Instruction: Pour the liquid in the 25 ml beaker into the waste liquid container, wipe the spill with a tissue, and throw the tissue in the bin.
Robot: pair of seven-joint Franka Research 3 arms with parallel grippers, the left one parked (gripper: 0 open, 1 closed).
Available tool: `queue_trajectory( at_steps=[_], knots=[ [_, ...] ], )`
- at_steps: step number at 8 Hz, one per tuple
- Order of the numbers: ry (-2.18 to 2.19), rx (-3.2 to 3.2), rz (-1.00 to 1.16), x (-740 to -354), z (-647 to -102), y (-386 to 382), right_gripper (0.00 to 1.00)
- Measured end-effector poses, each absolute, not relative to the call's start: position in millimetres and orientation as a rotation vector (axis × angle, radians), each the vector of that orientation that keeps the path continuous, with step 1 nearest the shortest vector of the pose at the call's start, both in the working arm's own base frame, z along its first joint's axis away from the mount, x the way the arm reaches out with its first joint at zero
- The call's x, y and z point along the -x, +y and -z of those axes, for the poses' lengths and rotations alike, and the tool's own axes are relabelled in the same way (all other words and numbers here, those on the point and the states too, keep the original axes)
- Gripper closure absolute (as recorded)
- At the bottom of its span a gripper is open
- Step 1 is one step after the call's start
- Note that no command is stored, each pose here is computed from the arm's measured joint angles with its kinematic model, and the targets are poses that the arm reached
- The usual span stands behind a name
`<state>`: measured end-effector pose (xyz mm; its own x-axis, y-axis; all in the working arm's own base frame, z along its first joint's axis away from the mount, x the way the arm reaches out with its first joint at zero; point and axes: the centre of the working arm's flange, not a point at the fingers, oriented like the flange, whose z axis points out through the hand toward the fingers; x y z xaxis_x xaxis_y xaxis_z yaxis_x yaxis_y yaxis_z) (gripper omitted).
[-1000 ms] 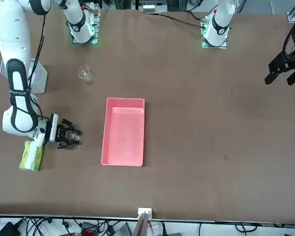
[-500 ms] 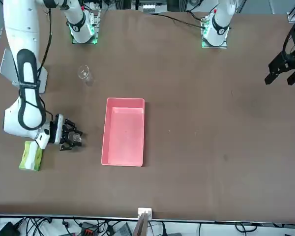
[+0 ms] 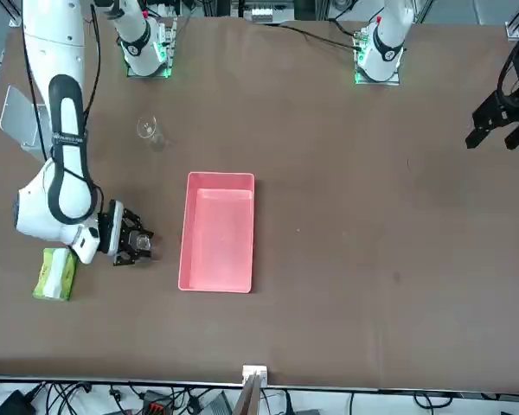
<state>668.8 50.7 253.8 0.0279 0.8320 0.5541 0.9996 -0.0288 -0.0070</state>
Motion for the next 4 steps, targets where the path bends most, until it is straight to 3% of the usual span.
queue_trajectory(
  at_steps=[4],
  knots=[
    [-1.885, 2.019, 0.457, -673, -283, 93, 0.52]
  ],
)
